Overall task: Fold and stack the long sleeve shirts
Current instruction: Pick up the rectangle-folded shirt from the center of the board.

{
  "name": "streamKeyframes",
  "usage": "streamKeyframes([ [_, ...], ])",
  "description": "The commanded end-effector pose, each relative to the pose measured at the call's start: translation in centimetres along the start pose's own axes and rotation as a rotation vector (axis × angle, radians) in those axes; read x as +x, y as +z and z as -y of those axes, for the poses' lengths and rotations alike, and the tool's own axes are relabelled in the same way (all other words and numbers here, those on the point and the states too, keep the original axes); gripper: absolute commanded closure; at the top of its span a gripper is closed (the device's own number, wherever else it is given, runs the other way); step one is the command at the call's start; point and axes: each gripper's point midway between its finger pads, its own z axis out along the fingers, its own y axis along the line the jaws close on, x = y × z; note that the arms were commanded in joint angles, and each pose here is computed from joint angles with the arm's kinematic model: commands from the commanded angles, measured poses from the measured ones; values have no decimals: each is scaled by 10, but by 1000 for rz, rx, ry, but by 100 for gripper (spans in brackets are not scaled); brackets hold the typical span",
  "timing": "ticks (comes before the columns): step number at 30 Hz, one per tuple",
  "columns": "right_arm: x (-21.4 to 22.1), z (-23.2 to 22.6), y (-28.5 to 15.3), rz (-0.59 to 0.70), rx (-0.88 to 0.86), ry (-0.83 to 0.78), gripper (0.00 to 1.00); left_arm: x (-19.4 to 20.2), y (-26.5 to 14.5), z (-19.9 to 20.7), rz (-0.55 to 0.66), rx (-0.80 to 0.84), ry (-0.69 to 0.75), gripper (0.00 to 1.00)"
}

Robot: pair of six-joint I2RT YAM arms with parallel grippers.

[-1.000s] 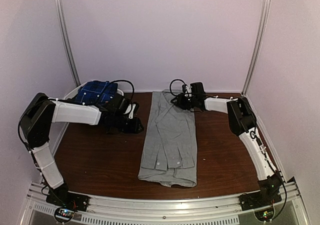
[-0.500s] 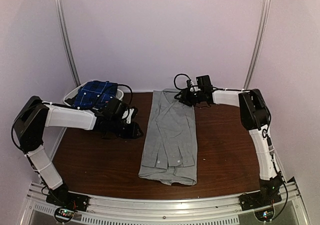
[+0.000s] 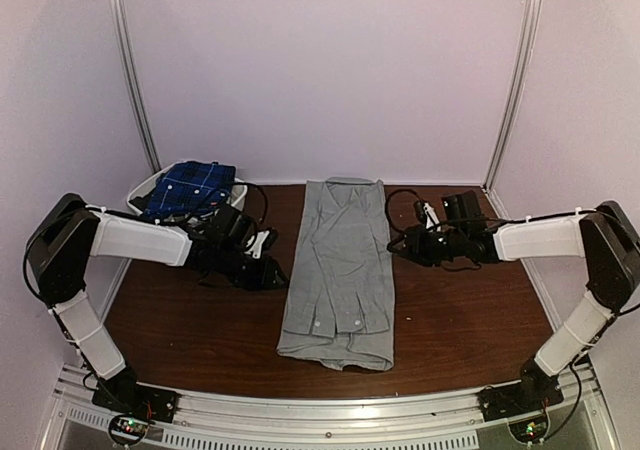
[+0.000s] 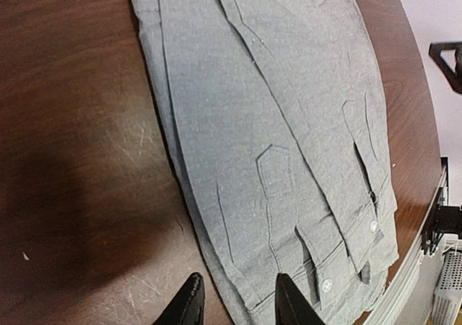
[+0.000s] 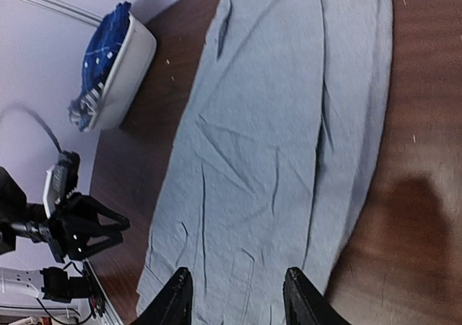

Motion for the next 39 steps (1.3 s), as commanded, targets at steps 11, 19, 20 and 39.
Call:
streamKeyframes([
  [11, 135, 14, -48, -154, 107, 49, 56, 48, -3, 3, -81, 113, -66, 65],
  [19, 185, 19, -40, -214, 93, 115, 56, 65, 3, 7, -104, 140, -71, 64],
  [20, 187, 19, -40, -215, 90, 124, 56, 67, 4, 7, -109, 141, -75, 63],
  [39, 203, 19, -23, -196, 68, 188, 59, 96, 20, 6, -184, 72, -96, 67],
])
